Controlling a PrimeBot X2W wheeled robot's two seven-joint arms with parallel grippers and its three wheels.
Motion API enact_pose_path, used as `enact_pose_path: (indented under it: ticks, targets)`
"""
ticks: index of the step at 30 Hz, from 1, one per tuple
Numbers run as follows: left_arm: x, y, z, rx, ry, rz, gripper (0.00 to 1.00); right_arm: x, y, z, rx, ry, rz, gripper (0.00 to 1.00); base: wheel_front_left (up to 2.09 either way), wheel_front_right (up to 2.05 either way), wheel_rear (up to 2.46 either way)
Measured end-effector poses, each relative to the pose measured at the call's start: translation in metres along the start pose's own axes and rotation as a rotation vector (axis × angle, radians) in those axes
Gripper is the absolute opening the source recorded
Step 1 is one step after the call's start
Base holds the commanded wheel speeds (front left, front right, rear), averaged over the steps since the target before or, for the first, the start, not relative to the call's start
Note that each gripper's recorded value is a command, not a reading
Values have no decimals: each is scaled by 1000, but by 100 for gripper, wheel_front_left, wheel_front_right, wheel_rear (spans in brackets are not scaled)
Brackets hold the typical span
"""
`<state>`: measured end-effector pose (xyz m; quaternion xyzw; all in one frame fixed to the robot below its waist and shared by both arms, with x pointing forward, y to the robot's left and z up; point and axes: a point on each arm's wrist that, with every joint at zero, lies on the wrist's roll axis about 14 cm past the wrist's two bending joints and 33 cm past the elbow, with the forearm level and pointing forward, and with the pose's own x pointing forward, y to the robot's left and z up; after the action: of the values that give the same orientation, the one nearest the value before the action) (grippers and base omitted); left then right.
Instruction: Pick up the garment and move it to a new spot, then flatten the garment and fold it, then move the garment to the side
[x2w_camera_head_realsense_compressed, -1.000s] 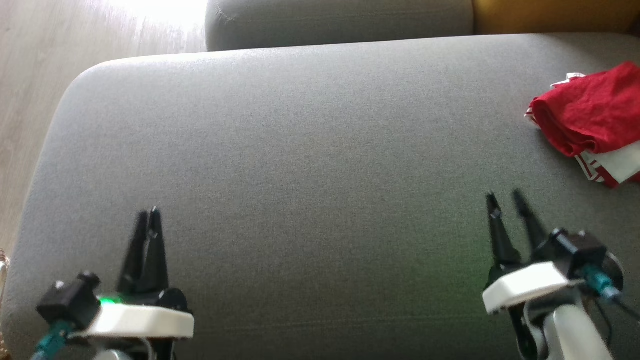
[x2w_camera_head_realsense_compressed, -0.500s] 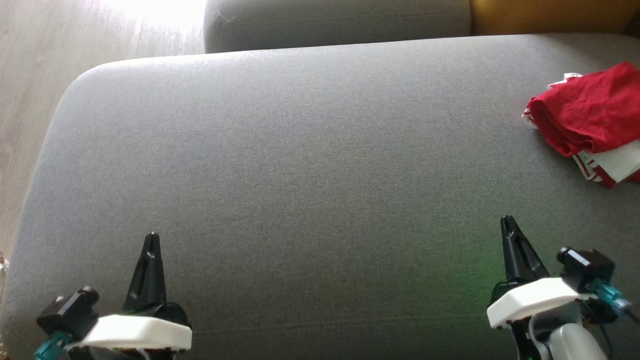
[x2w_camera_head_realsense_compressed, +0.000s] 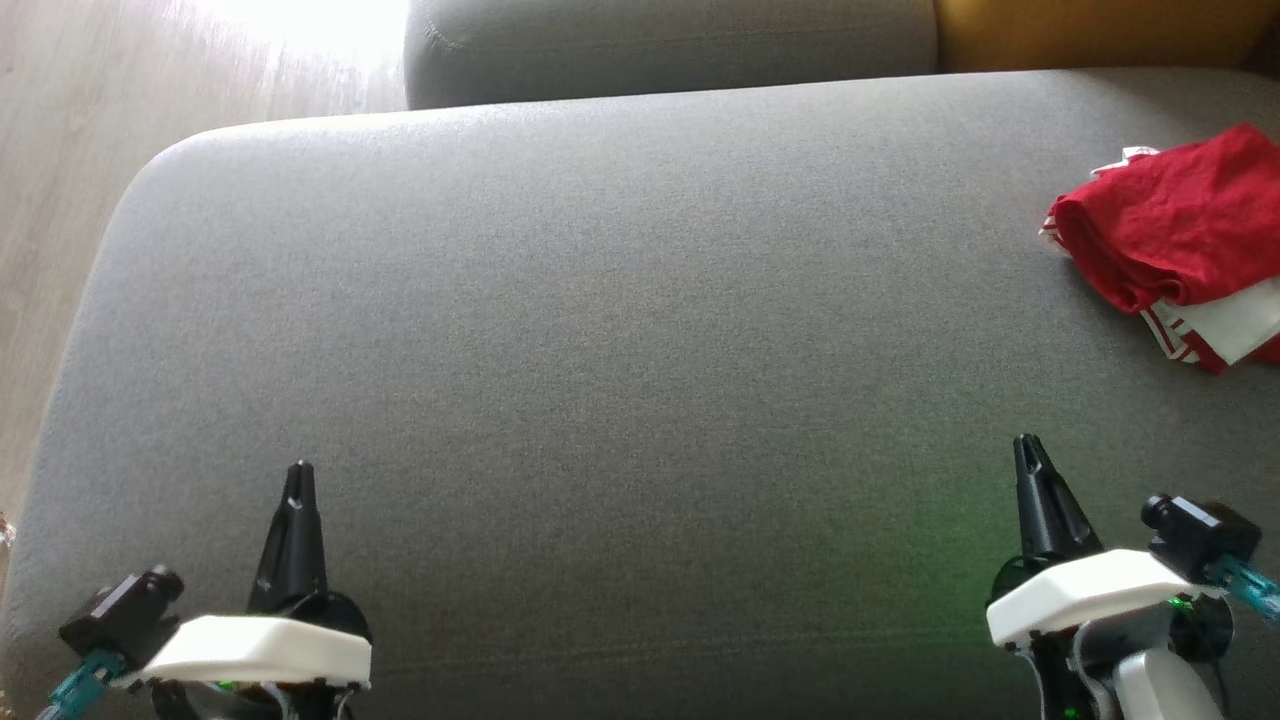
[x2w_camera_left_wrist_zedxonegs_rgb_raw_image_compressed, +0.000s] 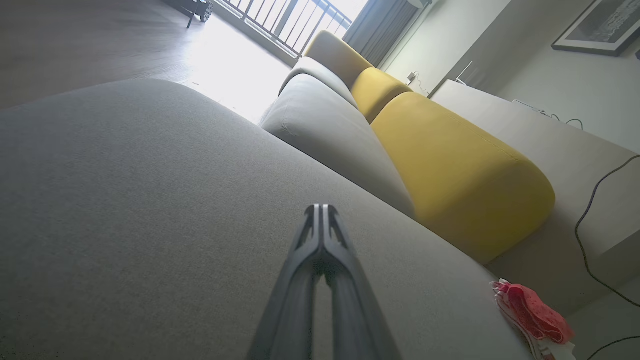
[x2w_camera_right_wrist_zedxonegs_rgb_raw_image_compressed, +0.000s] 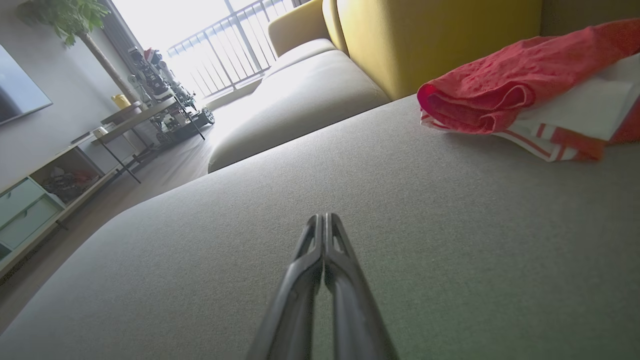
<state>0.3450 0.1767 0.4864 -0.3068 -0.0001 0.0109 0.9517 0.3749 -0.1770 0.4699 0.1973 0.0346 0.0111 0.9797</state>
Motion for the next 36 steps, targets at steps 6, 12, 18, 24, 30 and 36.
enact_pose_path:
  ticks: [6, 12, 18, 24, 30, 36]
  targets:
    - [0, 2, -3, -59, 14, 13, 0, 0, -3, 0, 70, 3, -17, 0, 0, 0, 0]
    - [2, 4, -5, -116, 27, 23, 0, -1, -8, 1, 142, 6, -36, 0, 0, 0, 0]
    - [4, 5, -5, -175, 32, 28, 0, -1, -11, 1, 213, 7, -51, 0, 0, 0, 0]
    - [4, 9, -5, -231, 37, 45, 0, -2, -13, 1, 282, 9, -63, 0, 0, 0, 0]
    - [8, 10, -3, -288, 37, 51, 0, -2, -15, 2, 353, 10, -72, 0, 0, 0, 0]
    - [8, 13, -7, -345, 53, 65, 0, -3, -17, 2, 425, 10, -80, 0, 0, 0, 0]
